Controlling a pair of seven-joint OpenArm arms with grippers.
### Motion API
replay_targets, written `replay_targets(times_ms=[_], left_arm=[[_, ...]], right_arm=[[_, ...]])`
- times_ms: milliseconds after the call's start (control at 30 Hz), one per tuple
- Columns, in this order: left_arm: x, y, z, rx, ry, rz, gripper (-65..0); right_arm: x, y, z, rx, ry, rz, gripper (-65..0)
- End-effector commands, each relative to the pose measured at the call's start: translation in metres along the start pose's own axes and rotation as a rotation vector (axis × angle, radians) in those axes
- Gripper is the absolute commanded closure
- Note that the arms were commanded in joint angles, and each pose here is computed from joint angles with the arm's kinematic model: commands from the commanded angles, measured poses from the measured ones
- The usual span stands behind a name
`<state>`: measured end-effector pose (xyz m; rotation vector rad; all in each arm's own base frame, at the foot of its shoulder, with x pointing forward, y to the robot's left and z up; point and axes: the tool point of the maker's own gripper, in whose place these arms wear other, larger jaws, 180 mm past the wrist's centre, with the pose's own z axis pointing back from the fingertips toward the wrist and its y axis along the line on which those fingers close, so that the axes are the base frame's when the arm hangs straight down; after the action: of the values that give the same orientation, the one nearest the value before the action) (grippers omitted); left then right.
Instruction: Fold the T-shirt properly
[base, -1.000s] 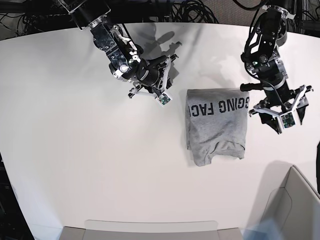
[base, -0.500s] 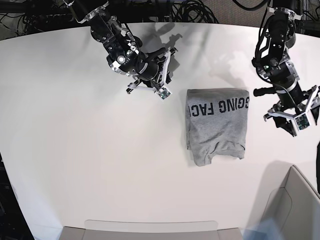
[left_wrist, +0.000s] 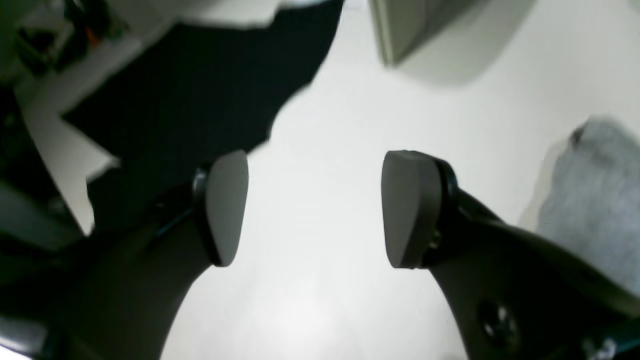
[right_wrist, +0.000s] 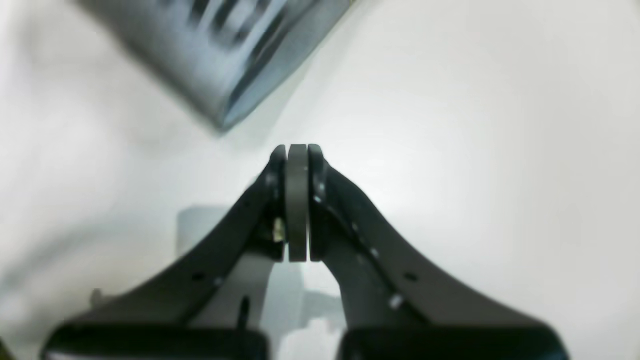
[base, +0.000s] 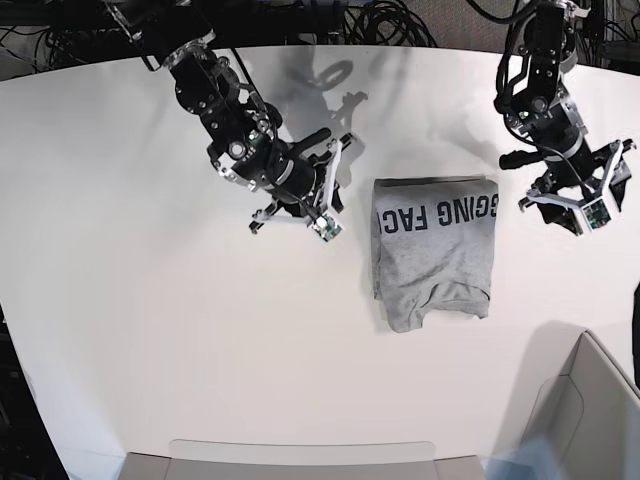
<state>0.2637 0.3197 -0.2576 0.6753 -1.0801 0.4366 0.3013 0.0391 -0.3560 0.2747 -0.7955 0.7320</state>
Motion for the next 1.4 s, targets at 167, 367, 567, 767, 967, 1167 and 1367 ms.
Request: replay_targets(times_ms=[167, 367, 567, 767, 967, 1167, 1367], left_arm=[[-0.001, 0.024, 0.004, 0.070, -0.031, 0.002, -38.9], [-0.022, 0.032, 0.010, 0.075, 0.015, -0.042, -38.8], [-0.033, 0.030, 0.015, 0.070, 0.043, -0.046, -38.7], [-0.037, 0.027, 0.017, 0.064, 0.055, -0.038, -38.7], [-0.044, 0.029, 0.020, 0.064, 0.067, -0.057, -38.7], [-0.045, 0.029, 0.020, 0.064, 0.069, -0.057, -38.7], [-0.045, 0.029, 0.020, 0.064, 0.069, -0.057, -38.7]], right_arm=[[0.062, -0.026, 0.009, -0.051, -0.143, 0.062, -0.1], [0.076, -0.029, 0.013, -0.058, -0.170, 0.079, -22.1], [0.092, -0.023, 0.027, -0.054, -0.233, 0.106, -29.8], [0.115, -0.023, 0.034, -0.059, -0.322, 0.105, -30.1], [0.121, -0.016, 0.036, -0.001, -0.366, 0.072, -30.1], [0.127, -0.012, 0.045, 0.104, -0.399, -0.003, -30.1], [0.132, -0.017, 0.047, 0.086, -0.414, 0.002, -30.1]])
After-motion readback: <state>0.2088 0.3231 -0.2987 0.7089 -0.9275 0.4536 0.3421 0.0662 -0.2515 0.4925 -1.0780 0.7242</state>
